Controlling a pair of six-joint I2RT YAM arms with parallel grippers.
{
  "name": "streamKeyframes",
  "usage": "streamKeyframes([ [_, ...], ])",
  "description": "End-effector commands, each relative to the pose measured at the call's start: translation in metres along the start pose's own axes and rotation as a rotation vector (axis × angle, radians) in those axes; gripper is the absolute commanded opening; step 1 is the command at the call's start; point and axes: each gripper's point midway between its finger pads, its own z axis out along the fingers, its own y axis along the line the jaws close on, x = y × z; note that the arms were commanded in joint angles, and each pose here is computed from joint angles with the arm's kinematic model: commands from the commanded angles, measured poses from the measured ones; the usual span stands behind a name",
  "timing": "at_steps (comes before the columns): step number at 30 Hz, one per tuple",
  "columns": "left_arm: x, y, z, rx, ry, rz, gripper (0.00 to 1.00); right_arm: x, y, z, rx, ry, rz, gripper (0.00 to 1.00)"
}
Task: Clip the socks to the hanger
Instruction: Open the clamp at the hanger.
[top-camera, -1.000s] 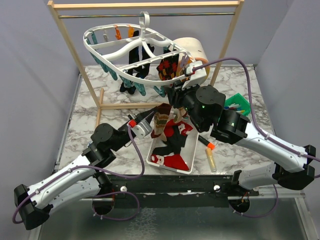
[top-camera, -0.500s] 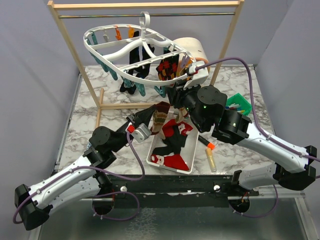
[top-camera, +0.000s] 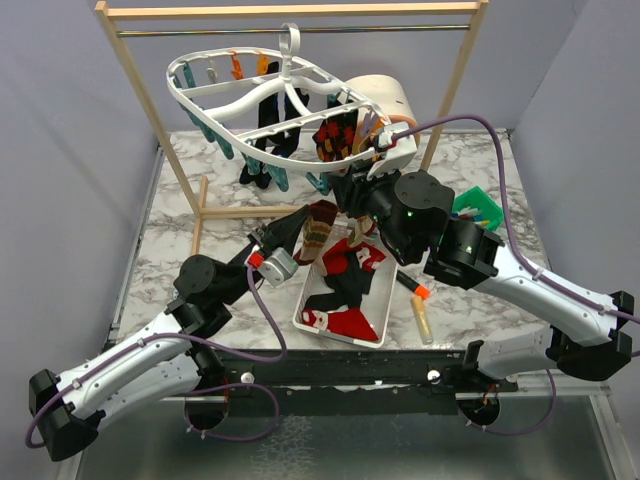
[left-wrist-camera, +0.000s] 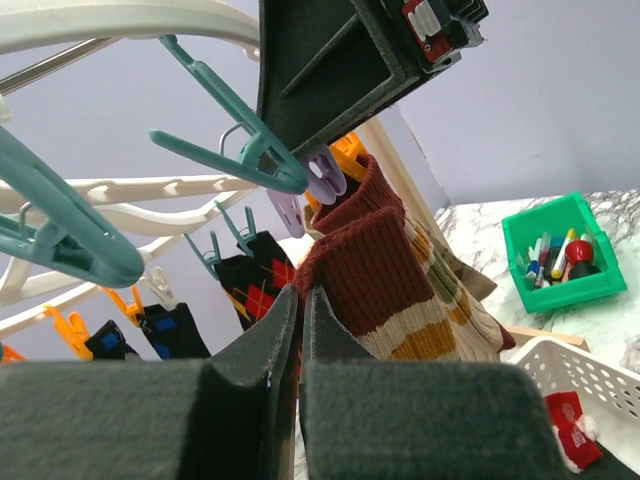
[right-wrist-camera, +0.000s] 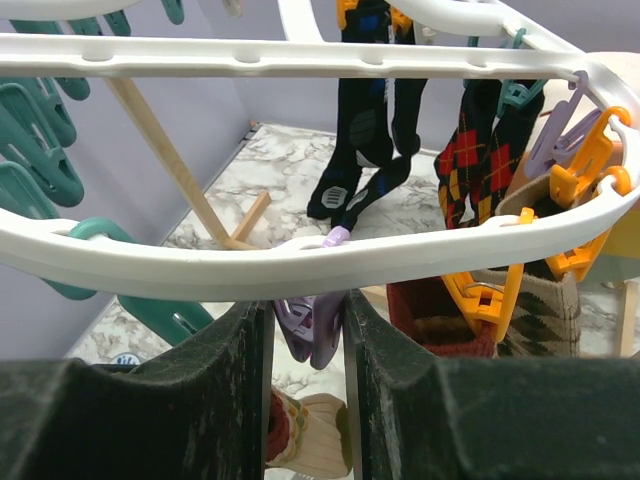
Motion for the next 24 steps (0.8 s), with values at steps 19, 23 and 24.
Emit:
streamKeyframes([
  [19, -0.016, 0.030, 0.006, -0.142, -0.045, 0.002, 0.00, -0.006, 0.010, -0.012, -0.069, -0.015, 0.110, 0.00],
  [23, -0.016, 0.027, 0.007, -0.130, -0.048, -0.005, 0.00, -0.007, 0.008, -0.012, -0.064, -0.022, 0.119, 0.00],
  [24, -0.015, 0.027, 0.007, -0.129, -0.046, -0.005, 0.00, -0.008, 0.008, -0.012, -0.061, -0.023, 0.123, 0.00],
])
